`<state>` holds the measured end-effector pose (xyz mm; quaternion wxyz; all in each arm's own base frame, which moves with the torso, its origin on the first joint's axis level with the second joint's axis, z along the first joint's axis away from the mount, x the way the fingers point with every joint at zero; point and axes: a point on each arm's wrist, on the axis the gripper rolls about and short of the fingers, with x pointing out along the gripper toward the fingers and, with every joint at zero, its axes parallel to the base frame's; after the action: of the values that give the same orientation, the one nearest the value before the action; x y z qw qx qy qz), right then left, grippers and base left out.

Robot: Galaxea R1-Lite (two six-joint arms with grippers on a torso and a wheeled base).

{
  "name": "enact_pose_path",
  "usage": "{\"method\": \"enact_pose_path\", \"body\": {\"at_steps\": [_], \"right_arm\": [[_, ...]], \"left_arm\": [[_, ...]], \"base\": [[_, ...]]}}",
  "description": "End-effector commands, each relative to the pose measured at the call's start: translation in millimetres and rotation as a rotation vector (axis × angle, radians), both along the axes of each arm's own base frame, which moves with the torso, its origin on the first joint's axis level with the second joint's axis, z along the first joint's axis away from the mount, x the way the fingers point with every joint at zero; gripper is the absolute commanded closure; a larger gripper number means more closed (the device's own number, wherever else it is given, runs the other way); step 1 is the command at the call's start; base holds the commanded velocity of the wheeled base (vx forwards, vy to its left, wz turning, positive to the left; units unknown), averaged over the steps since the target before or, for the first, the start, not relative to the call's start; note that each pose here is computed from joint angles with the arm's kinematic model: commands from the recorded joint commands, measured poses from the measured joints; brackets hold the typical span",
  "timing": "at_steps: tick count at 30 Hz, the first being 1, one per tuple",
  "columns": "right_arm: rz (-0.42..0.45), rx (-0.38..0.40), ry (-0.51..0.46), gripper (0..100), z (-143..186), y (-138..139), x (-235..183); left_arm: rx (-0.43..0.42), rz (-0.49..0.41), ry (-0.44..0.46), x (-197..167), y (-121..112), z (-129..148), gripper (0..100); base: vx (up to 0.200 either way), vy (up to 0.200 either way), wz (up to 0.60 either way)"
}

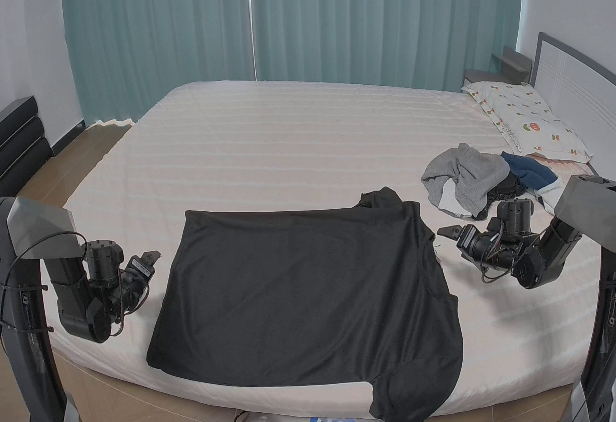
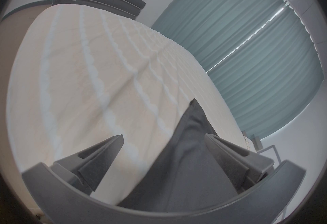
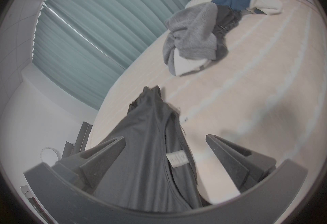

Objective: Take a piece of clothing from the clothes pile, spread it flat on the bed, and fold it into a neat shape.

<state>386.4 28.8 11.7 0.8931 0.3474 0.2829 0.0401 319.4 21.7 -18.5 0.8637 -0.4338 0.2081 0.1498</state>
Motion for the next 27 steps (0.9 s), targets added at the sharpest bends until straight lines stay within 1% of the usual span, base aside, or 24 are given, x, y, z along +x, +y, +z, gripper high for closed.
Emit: {"method": "enact_pose_path", "body": {"at_steps": [1,3,4,5,7,8,9,10,14,19,23,27], "right_arm": [[0.044,0.01,0.076,0,3.0,9.0,-39.2],[0.031,0.04,0.106,0,0.9,11.0,-46.3],[0.031,0.04,0.106,0,0.9,11.0,-46.3],[0.014,0.094,0.13,0,0.8,9.9,-50.6],[0.036,0.173,0.175,0,-5.8,12.4,-54.5],[0.04,0.182,0.176,0,-6.5,12.1,-54.5],[0.059,0.218,0.148,0,-3.5,9.0,-52.8],[0.067,0.233,0.138,0,-1.9,5.8,-52.9],[0.064,0.231,0.177,0,-13.7,1.8,-63.0],[0.053,0.241,0.176,0,-20.0,-5.9,-62.6],[0.064,0.244,0.169,0,-21.3,-4.2,-62.2],[0.065,0.244,0.162,0,-21.1,-4.2,-62.3]], "left_arm": [[-0.05,-0.025,-0.006,-46.0,-7.7,11.0,0],[-0.066,-0.047,0.014,-56.0,-8.1,9.5,0],[-0.066,-0.047,0.014,-56.0,-8.1,9.5,0],[-0.081,-0.068,0.026,-63.2,-8.3,9.5,0],[-0.091,-0.083,0.036,-69.8,-9.1,10.0,0],[-0.093,-0.086,0.038,-70.5,-9.2,10.2,0],[-0.098,-0.094,0.056,-74.7,-10.4,8.4,0],[-0.099,-0.099,0.064,-76.1,-10.9,7.5,0],[-0.099,-0.103,0.073,-77.7,-11.1,6.4,0],[-0.091,-0.108,0.102,-81.9,-11.6,2.6,0],[-0.087,-0.108,0.116,-82.9,-12.3,0.0,0],[-0.082,-0.127,0.14,-85.5,-18.3,-3.6,0]], "base": [[0.0,0.0,0.0],[0.0,0.0,0.0],[0.0,0.0,0.0],[-0.2,0.0,0.0],[-0.2,0.0,0.0],[-0.2,0.0,0.0],[-0.2,0.0,0.0],[-0.2,0.0,0.0],[-0.2,0.0,0.0],[-0.2,0.0,0.0],[0.0,0.0,0.0],[0.0,0.0,0.0]]}}
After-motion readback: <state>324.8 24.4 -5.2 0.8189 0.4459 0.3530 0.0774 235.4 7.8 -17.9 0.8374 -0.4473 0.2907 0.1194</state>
